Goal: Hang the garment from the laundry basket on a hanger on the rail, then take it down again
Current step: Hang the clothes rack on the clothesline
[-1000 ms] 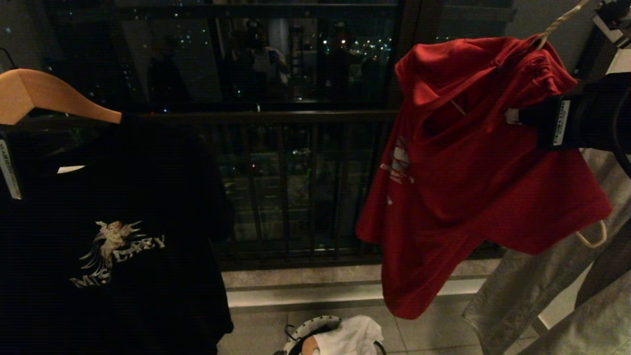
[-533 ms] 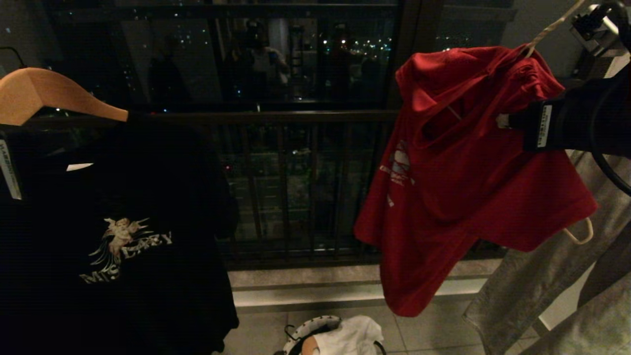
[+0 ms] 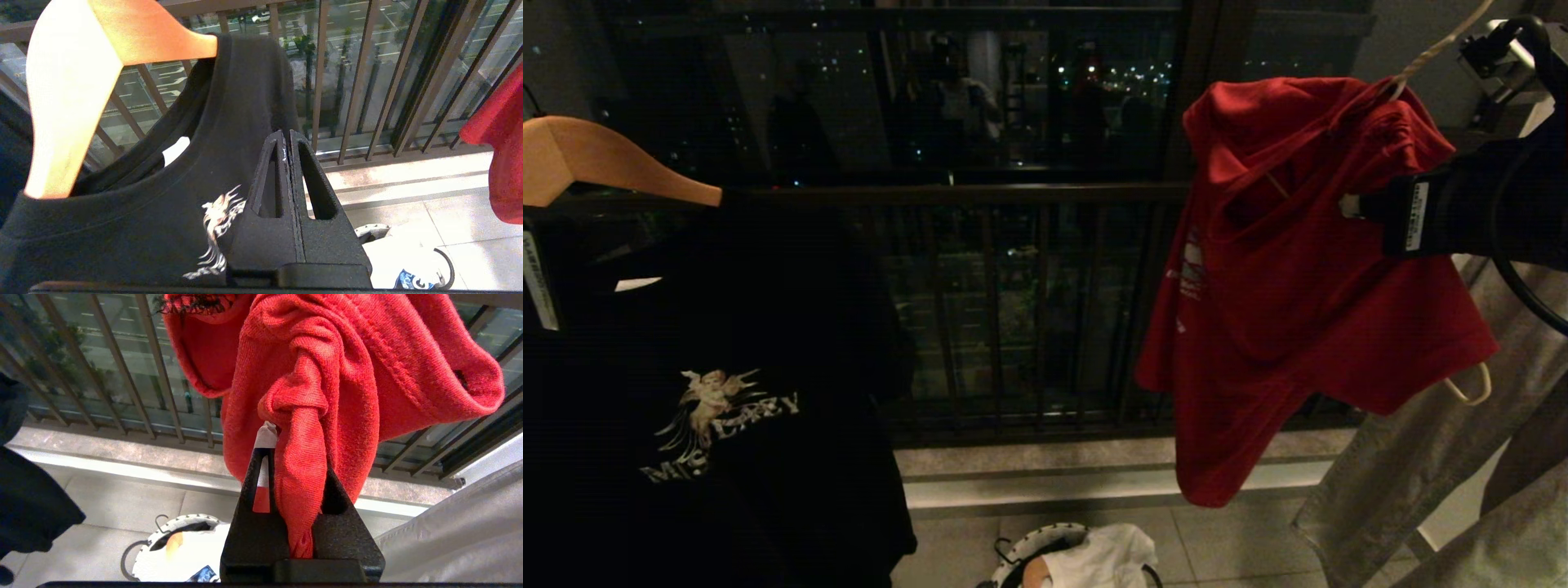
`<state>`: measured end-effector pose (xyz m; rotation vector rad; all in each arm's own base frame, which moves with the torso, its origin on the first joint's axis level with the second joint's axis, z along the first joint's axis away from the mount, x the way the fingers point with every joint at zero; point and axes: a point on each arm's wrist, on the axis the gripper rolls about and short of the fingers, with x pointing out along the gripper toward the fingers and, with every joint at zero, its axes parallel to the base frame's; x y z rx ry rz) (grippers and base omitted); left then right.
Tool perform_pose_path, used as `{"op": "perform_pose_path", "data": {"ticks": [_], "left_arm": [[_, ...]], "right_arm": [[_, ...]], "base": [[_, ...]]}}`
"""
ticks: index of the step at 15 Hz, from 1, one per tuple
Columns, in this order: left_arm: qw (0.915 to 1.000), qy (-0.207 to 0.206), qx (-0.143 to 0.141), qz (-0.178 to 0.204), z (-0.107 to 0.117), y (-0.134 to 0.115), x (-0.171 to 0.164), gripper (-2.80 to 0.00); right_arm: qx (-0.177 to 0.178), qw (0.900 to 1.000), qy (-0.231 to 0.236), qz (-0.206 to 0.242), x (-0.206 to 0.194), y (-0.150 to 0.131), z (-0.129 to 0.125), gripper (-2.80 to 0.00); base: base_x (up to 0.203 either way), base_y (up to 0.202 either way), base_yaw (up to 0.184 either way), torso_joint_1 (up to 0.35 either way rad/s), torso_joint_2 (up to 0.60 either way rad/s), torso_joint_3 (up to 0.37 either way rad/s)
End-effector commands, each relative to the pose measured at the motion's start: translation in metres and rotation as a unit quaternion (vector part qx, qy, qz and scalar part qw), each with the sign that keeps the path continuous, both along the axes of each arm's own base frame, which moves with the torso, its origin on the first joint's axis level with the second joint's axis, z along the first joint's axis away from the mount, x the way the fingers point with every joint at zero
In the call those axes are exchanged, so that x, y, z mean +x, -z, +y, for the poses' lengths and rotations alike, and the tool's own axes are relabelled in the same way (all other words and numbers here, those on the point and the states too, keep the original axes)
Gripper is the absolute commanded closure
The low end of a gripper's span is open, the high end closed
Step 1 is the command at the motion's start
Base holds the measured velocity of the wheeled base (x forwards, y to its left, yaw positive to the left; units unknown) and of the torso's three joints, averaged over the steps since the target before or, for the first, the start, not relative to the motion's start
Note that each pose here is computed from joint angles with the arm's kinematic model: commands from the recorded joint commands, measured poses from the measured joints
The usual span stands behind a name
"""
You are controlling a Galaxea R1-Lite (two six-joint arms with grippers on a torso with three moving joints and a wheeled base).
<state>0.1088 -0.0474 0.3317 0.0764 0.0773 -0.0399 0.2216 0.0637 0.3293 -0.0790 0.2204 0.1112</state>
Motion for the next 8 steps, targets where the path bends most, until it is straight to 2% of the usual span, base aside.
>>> {"op": "perform_pose_path", "data": {"ticks": [1,5,6,8], "left_arm": [[1.0,-0.002,0.001,0.001,-0.0002,0.0003,0.0005,0.0],[1.0,-0.002,0.001,0.001,-0.0002,0.0004,0.0005,0.0],[1.0,-0.002,0.001,0.001,-0.0002,0.0003,0.0005,0.0],[1.0,-0.002,0.001,0.001,-0.0002,0.0004,0.0005,0.0]], "right_arm": [[0.0,1.0,0.001,-0.001,-0.0012,-0.0004,-0.0005,0.0],[0.0,1.0,0.001,-0.002,-0.0026,-0.0011,-0.001,0.0],[0.0,1.0,0.001,-0.004,-0.0035,-0.0017,-0.0012,-2.8],[0.001,1.0,0.001,-0.006,-0.0048,-0.0026,-0.0016,-2.8]], "base": [[0.0,0.0,0.0,0.0,0.0,0.0],[0.0,0.0,0.0,0.0,0.0,0.0],[0.0,0.0,0.0,0.0,0.0,0.0],[0.0,0.0,0.0,0.0,0.0,0.0]]}}
